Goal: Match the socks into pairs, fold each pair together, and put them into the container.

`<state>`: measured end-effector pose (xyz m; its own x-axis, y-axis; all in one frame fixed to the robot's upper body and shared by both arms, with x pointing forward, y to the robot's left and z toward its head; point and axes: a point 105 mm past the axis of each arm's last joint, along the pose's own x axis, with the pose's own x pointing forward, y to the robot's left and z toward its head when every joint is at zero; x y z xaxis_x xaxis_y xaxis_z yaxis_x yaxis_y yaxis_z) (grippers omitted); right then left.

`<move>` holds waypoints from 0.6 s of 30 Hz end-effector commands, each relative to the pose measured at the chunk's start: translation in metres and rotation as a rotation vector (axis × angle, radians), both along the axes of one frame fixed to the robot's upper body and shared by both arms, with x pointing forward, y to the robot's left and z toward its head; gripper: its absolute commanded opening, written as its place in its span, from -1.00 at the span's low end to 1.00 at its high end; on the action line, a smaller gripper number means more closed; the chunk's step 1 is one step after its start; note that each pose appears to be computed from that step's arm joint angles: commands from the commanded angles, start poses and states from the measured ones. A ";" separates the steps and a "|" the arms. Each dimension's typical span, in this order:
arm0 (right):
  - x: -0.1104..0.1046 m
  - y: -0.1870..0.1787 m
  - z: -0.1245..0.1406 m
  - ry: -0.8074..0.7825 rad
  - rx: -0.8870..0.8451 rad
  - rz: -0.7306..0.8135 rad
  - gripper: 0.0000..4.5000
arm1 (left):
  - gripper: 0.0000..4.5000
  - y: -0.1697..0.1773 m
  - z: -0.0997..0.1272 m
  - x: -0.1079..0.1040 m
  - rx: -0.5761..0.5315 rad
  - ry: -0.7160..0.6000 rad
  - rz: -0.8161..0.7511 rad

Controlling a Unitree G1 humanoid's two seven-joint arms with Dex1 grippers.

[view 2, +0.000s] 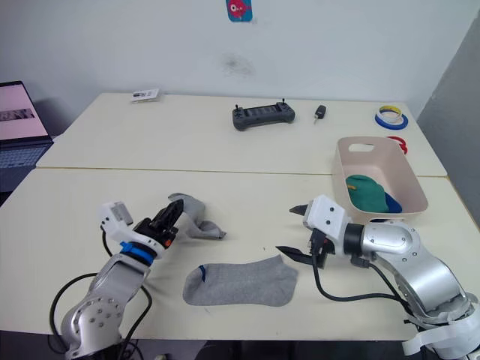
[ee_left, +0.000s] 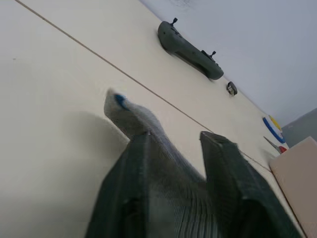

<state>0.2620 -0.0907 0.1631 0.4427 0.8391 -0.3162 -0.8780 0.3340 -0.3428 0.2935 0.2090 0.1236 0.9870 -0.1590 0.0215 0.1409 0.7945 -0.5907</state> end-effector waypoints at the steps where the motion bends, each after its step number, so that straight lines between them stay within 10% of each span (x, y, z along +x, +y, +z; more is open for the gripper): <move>1: -0.002 0.011 0.006 -0.046 0.012 0.045 1.00 | 0.30 0.013 0.016 -0.016 0.074 -0.058 0.005; 6: 0.001 0.033 0.001 -0.047 0.019 0.100 1.00 | 0.99 0.022 0.015 -0.042 0.313 -0.052 -0.138; 12: 0.019 0.079 -0.004 -0.047 0.046 0.127 1.00 | 0.99 0.016 0.010 -0.072 0.699 -0.057 -0.515; 18: 0.024 0.116 -0.018 -0.052 0.030 0.143 1.00 | 0.99 0.021 0.019 -0.071 0.799 -0.100 -0.591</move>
